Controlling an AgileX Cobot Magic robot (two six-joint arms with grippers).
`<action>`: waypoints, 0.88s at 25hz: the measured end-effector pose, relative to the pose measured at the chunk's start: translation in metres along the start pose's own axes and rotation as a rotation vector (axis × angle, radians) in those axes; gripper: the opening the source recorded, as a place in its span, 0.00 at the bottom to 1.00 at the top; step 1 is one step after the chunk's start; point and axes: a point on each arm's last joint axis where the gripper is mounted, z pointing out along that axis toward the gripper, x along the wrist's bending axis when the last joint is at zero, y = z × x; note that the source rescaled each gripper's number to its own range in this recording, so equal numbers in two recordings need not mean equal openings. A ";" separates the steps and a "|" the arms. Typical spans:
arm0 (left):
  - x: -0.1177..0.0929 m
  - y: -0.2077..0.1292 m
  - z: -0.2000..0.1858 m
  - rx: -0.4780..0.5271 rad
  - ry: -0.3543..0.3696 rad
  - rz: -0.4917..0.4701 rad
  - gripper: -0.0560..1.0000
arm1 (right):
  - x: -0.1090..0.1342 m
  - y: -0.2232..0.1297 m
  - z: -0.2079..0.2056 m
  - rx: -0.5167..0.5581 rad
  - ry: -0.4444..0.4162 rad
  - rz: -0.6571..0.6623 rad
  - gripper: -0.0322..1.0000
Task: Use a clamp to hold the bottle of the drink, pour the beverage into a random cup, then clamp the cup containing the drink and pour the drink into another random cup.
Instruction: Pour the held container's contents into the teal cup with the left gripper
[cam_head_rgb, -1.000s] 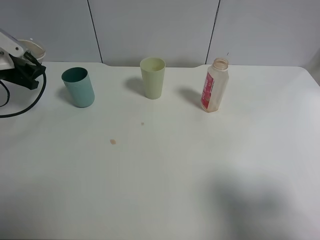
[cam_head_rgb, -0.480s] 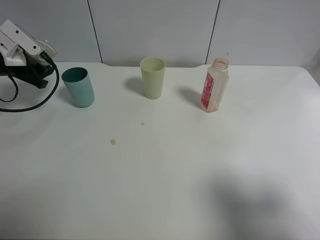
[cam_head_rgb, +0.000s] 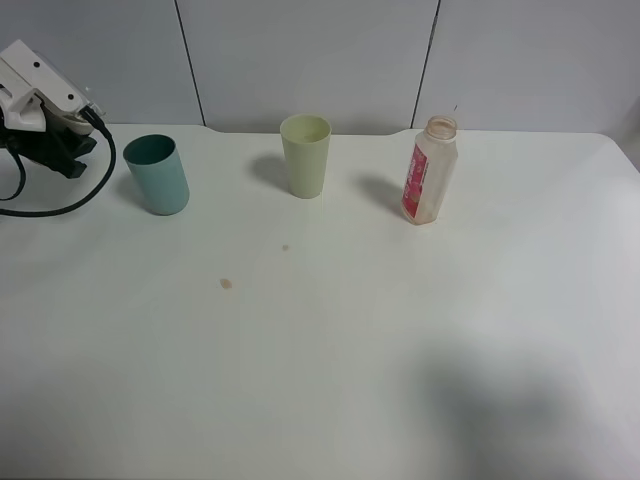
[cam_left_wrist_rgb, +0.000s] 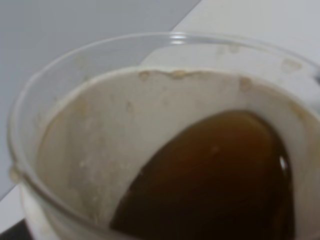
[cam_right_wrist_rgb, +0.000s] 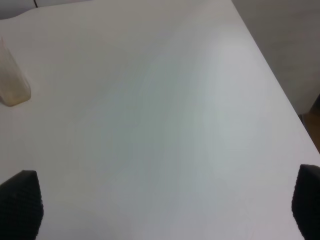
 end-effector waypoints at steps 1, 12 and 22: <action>0.001 0.001 0.000 -0.002 0.003 0.004 0.06 | 0.000 0.000 0.000 0.000 0.000 0.000 1.00; -0.008 0.015 0.002 -0.071 -0.027 0.102 0.06 | 0.000 0.000 0.000 0.000 0.000 0.000 1.00; -0.011 0.018 0.002 -0.097 -0.048 0.170 0.06 | 0.000 0.000 0.000 0.000 0.000 0.000 1.00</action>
